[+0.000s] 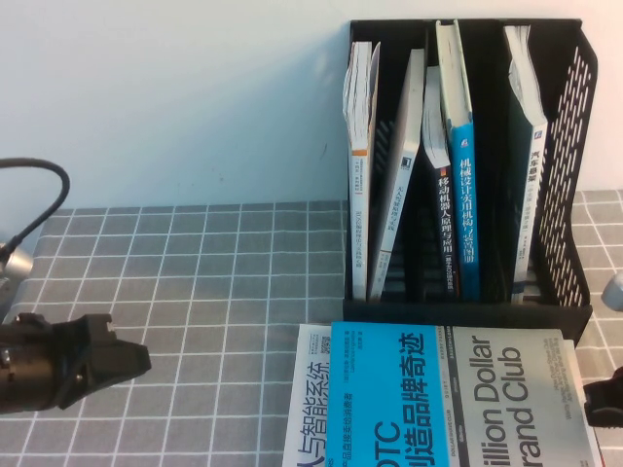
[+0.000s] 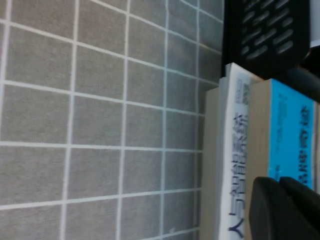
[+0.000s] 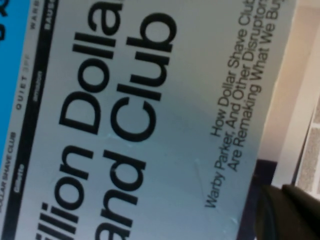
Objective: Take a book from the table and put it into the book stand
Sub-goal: Push book with right arm, then pick up the book with your left arm
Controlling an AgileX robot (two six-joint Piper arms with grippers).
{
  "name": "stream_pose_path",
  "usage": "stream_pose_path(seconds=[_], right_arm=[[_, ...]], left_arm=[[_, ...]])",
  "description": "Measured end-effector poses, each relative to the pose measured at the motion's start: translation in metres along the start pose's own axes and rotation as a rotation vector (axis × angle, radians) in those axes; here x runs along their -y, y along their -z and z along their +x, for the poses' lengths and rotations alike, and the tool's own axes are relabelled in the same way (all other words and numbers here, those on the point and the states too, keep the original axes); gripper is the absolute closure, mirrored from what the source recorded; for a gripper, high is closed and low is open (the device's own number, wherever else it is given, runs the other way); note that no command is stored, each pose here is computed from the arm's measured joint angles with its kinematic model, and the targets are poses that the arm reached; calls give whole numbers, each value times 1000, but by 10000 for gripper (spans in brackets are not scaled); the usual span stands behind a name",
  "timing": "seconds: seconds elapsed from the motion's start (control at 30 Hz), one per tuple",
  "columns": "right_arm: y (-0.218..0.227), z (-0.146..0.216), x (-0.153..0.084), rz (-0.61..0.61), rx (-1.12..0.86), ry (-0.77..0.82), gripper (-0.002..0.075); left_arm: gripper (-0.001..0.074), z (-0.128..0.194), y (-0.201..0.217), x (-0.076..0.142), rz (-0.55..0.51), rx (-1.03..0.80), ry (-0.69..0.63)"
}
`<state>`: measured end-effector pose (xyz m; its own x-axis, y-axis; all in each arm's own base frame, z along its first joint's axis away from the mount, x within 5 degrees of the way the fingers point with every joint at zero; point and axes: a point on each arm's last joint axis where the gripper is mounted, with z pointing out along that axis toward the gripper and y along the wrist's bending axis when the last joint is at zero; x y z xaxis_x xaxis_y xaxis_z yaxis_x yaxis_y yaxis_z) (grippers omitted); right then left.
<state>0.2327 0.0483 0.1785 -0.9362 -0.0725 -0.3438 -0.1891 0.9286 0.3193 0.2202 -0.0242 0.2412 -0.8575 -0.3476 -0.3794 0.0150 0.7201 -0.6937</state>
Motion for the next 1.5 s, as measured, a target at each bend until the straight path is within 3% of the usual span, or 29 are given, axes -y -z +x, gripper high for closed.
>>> stream_pose_path(seconds=[0.2, 0.47, 0.7, 0.93, 1.13, 1.3, 1.4, 1.5], right_arm=[[-8, -2, -2, -55, 5, 8, 729], [-28, -1, -16, -152, -36, 38, 729], [-54, -1, -45, -214, -115, 85, 729], [-56, -2, -48, -216, -117, 80, 729], [-52, -3, -50, -214, -98, 85, 729], [-42, 0, -53, -209, -74, 120, 729], [-26, -1, -59, -219, -22, 140, 729], [-5, -3, -66, -236, 52, 169, 729]], left_arm=[[738, -3, -1, 4, 50, 24, 25], [738, -11, -3, -3, 0, 88, 24], [738, -9, -21, -16, 13, -12, 88], [720, -8, -33, -27, 6, -68, 135], [556, -4, -47, -38, 31, -152, 172], [268, -1, -60, -47, 57, -213, 217], [137, 0, -66, -48, 127, -233, 236], [90, -2, -74, -47, 235, -239, 227]])
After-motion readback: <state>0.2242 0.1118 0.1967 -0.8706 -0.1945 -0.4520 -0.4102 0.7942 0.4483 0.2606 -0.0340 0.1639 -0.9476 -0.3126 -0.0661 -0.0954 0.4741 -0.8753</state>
